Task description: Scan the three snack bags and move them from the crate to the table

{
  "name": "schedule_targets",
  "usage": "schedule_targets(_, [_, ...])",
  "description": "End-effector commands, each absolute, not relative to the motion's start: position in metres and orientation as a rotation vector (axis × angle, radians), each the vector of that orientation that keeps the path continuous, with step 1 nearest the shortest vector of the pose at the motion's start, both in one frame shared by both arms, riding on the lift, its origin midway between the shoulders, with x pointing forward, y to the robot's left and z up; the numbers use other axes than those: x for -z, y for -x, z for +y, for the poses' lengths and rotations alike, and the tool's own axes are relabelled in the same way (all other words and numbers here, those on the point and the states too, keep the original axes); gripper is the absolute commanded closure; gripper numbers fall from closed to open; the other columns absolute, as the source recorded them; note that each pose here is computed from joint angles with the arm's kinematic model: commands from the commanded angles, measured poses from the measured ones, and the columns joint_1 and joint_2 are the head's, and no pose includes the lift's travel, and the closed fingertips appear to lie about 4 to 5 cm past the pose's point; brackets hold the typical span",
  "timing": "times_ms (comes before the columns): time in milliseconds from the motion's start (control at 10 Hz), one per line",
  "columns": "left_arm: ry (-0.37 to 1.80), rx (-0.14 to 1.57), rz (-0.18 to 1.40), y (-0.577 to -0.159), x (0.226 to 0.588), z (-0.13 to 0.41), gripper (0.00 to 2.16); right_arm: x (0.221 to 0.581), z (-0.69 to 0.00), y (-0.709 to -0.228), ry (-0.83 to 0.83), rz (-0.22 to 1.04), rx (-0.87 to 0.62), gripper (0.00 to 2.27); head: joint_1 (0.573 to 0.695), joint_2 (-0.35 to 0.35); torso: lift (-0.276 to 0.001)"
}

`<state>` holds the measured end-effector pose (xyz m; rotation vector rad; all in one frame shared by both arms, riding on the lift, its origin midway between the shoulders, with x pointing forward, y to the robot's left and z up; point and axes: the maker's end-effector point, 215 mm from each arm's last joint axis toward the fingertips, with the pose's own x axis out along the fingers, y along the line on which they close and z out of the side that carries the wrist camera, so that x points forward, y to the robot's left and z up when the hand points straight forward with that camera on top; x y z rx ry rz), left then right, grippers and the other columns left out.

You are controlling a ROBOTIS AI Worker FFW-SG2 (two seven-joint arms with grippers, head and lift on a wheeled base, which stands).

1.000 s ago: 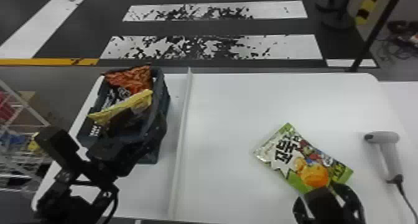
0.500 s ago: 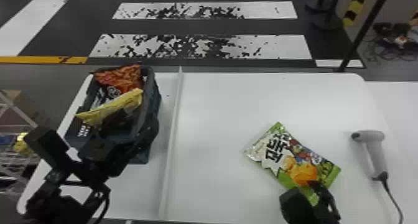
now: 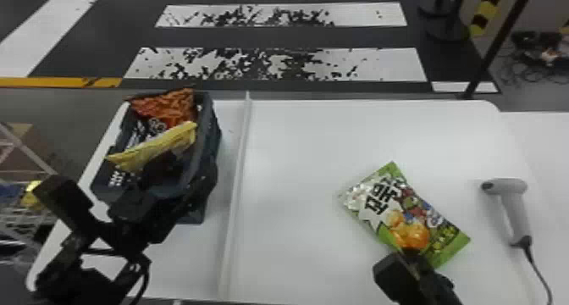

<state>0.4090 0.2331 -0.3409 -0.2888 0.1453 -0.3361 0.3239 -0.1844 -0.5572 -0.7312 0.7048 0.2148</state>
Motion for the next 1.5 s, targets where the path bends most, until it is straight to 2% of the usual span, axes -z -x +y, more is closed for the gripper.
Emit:
schedule_targets(0, [0.291, 0.34, 0.146, -0.408, 0.341, 0.232, 0.03, 0.538, -0.177, -0.33, 0.702, 0.669, -0.221, 2.24, 0.695, 0.074, -0.062])
schedule_targets(100, [0.294, 0.342, 0.149, -0.407, 0.343, 0.232, 0.03, 0.525, -0.175, -0.331, 0.625, 0.702, -0.237, 2.24, 0.695, 0.083, -0.062])
schedule_targets(300, [0.295, 0.344, 0.146, -0.407, 0.342, 0.231, 0.03, 0.485, -0.158, -0.342, 0.349, 0.721, -0.289, 2.25, 0.695, 0.093, -0.062])
schedule_targets(400, [0.295, 0.346, 0.148, -0.406, 0.342, 0.23, 0.03, 0.458, -0.137, -0.348, 0.179, 0.696, -0.331, 2.24, 0.695, 0.101, -0.062])
schedule_targets(500, [0.297, 0.352, 0.146, -0.406, 0.341, 0.228, 0.03, 0.431, -0.114, -0.35, -0.071, 0.696, -0.394, 2.25, 0.695, 0.124, -0.062])
schedule_targets(600, [0.296, 0.36, 0.145, -0.405, 0.34, 0.224, 0.03, 0.404, -0.101, -0.35, -0.246, 0.684, -0.438, 2.24, 0.695, 0.16, -0.062])
schedule_targets(800, [0.29, 0.37, 0.146, -0.404, 0.339, 0.222, 0.03, 0.373, -0.104, -0.351, -0.539, 0.678, -0.465, 2.25, 0.695, 0.184, -0.062])
schedule_targets(1000, [0.286, 0.369, 0.145, -0.403, 0.337, 0.225, 0.03, 0.392, -0.147, -0.354, -0.764, 0.697, -0.378, 2.25, 0.695, 0.17, -0.062])
schedule_targets(1200, [0.281, 0.383, 0.15, -0.402, 0.339, 0.214, 0.03, 0.427, -0.209, -0.356, -0.914, 0.706, -0.232, 2.25, 0.695, 0.118, -0.062])
schedule_targets(1400, [0.261, 0.405, 0.152, -0.402, 0.339, 0.198, 0.03, 0.457, -0.248, -0.359, -0.979, 0.72, -0.125, 2.25, 0.695, 0.0, -0.062])
